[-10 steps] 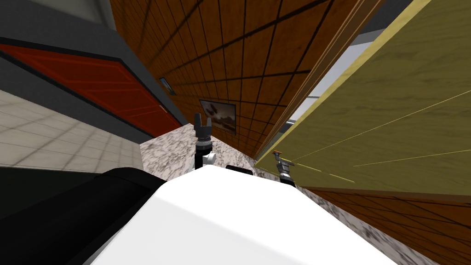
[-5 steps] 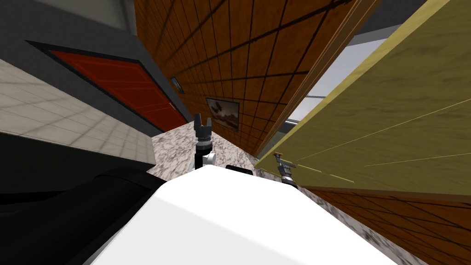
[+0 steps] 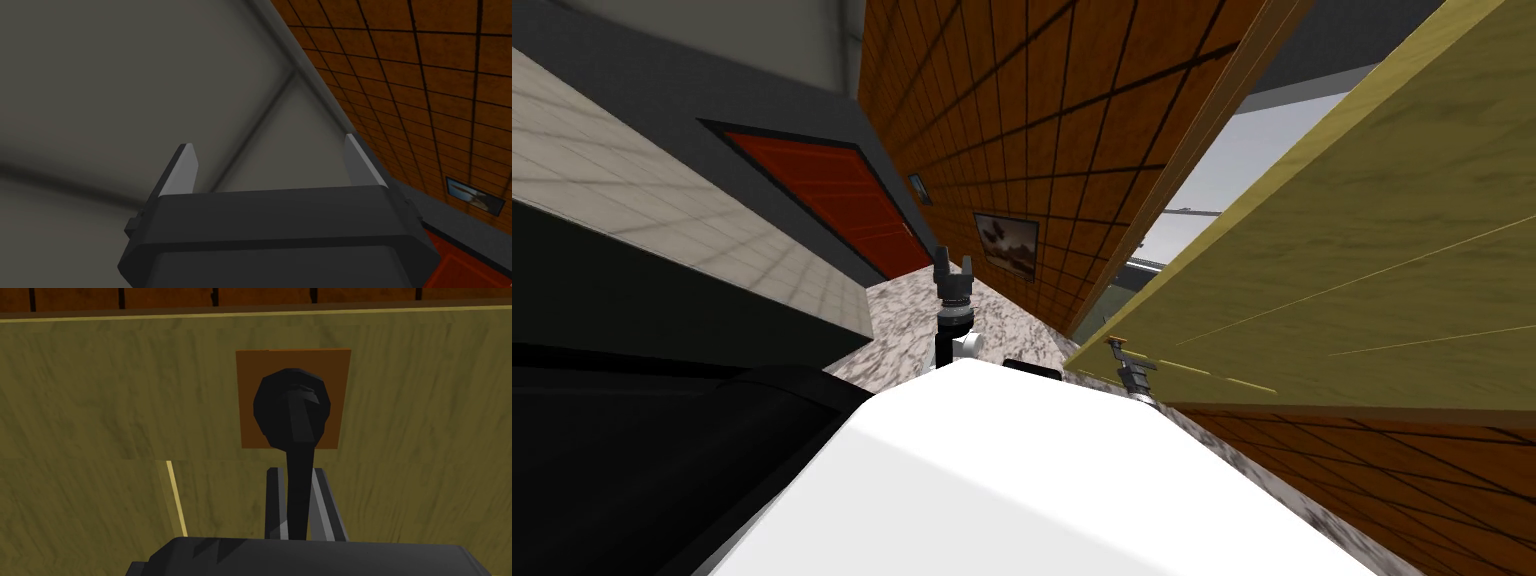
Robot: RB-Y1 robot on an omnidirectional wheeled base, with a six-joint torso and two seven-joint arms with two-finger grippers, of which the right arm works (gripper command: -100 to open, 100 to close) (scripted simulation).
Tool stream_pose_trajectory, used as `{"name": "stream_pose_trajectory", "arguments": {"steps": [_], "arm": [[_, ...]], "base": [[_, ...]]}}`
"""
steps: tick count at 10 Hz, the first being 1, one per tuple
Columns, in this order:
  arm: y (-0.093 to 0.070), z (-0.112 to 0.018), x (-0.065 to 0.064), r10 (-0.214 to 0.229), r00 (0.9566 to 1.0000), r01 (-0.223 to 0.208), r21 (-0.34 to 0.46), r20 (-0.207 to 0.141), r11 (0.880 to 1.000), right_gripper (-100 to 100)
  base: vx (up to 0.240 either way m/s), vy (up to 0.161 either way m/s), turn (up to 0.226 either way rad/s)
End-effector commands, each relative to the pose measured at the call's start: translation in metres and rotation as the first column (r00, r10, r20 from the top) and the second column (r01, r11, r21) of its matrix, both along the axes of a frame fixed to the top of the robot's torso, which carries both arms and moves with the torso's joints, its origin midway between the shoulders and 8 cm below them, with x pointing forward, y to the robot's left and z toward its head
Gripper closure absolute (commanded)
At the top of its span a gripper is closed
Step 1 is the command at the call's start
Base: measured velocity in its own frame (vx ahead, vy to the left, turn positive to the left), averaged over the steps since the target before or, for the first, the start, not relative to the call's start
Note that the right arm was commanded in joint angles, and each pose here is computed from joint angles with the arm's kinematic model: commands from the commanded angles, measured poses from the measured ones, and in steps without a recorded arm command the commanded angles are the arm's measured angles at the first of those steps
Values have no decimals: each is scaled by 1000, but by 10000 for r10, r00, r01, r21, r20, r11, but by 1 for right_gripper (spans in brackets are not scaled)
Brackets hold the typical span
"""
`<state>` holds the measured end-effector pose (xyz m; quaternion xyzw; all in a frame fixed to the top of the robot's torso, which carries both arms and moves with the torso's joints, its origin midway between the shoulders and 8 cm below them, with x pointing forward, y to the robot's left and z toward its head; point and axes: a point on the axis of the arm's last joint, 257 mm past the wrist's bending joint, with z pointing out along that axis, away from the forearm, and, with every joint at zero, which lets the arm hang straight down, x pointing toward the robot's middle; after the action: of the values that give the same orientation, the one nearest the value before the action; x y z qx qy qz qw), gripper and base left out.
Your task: Pull the door open
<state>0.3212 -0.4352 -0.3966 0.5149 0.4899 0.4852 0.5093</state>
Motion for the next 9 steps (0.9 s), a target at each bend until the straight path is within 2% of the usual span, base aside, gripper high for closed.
{"name": "stream_pose_trajectory", "arguments": {"steps": [1, 8, 9], "arm": [[0, 1, -8, 137, 9999, -137, 9, 55, 9999, 100], [-3, 4, -37, 550, 9984, -550, -14, 101, 9985, 100], [-1, 4, -34, 528, 9986, -528, 6, 73, 9986, 100]], "base": [[-254, -73, 204], [-189, -55, 139], [-97, -13, 28]]}}
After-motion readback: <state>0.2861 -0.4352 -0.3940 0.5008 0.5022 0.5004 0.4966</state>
